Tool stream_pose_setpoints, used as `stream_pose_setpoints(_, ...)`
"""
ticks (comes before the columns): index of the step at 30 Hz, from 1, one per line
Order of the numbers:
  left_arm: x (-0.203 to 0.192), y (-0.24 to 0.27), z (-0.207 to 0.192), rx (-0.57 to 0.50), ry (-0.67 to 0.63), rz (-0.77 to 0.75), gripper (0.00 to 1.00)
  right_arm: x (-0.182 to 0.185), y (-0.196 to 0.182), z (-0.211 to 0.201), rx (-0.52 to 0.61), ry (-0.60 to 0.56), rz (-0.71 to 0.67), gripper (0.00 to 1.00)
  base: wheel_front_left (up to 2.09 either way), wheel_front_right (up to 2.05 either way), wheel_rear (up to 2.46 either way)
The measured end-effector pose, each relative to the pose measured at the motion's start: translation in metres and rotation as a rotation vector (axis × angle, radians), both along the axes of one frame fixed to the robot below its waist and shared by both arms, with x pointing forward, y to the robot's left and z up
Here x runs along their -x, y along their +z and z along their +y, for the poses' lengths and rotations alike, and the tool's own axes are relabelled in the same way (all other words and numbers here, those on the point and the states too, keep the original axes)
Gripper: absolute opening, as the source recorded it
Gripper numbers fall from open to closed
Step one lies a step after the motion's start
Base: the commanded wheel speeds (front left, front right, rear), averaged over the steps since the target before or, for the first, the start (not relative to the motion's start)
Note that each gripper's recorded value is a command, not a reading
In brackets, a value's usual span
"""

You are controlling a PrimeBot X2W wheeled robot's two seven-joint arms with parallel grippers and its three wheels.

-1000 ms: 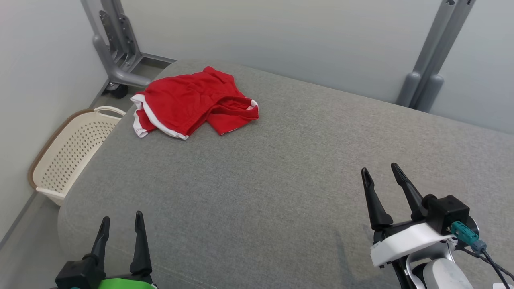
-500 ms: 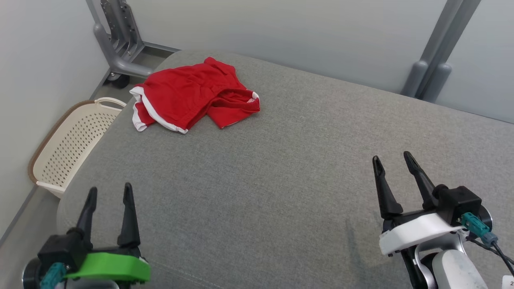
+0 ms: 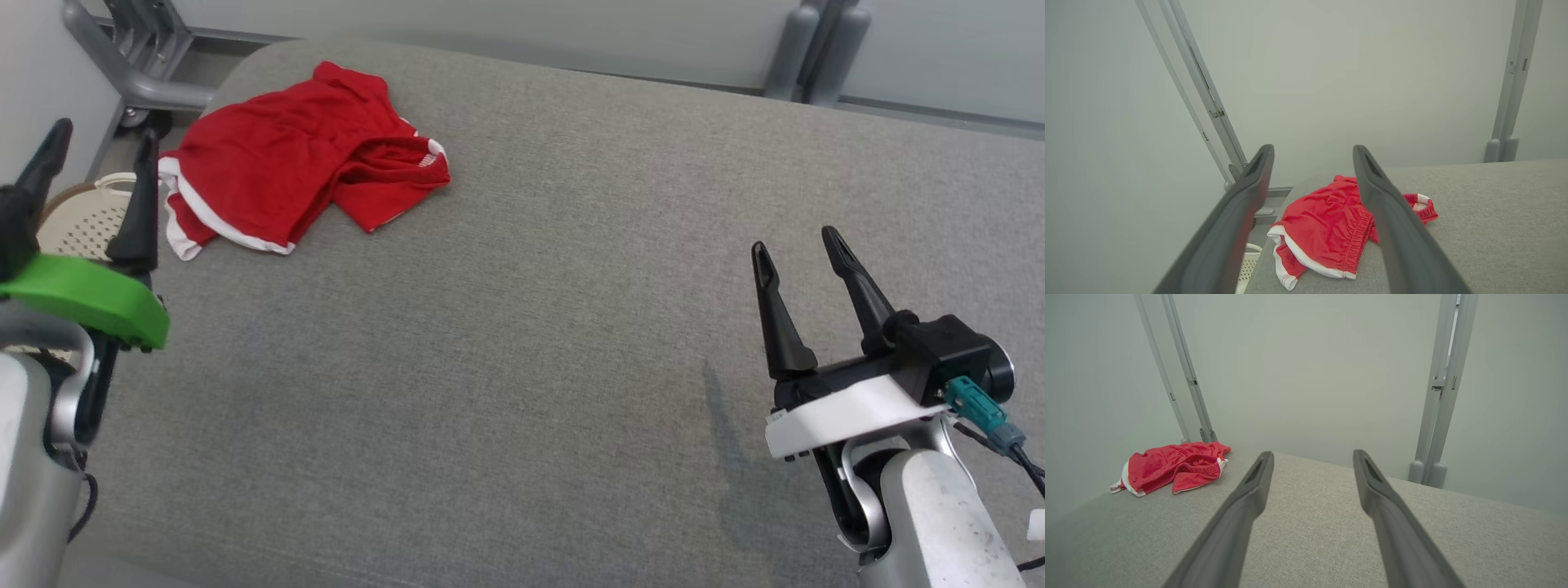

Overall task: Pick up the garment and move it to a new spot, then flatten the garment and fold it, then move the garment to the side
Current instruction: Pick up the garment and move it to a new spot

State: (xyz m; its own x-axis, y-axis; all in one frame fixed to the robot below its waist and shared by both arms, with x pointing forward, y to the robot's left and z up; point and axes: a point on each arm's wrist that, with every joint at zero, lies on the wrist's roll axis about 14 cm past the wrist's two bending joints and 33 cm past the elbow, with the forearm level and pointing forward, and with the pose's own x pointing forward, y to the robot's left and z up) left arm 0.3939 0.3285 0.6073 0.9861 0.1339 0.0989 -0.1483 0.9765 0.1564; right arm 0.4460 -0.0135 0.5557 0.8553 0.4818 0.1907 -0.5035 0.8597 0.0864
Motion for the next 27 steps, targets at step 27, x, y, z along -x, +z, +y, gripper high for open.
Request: stream_pose_setpoints(27, -0.114, -0.22, -0.002, 0.114, -0.046, 0.686, 1.0, -0.047, -0.085, -0.071, 0.091, -0.186, 0.146, 1.0, 0.0, 0.0, 0.0)
